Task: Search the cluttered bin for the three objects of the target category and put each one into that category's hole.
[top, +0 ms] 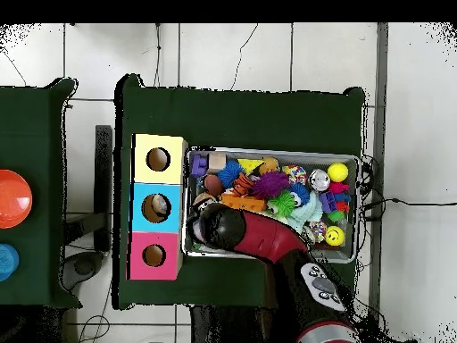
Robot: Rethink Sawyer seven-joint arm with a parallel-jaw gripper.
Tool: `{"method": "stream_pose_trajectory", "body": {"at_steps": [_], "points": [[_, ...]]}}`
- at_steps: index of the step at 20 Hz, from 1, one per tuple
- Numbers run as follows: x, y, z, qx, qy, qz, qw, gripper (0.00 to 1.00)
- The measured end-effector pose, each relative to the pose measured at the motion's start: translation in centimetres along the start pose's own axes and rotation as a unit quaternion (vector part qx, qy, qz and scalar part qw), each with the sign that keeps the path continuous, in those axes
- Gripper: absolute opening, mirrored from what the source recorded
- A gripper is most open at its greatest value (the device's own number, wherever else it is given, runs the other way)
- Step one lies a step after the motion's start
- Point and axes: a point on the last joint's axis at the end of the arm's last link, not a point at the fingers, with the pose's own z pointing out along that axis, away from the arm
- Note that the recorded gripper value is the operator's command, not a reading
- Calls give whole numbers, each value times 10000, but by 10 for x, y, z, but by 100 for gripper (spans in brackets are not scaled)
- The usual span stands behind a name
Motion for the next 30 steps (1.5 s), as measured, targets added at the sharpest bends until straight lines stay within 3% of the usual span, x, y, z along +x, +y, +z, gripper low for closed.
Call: {"method": "stream_pose_trajectory", "body": {"at_steps": [17,30], "points": [[14,-12,36,189,287,25,9994,100],[15,-9,35,182,269,-4,9995,100]]}}
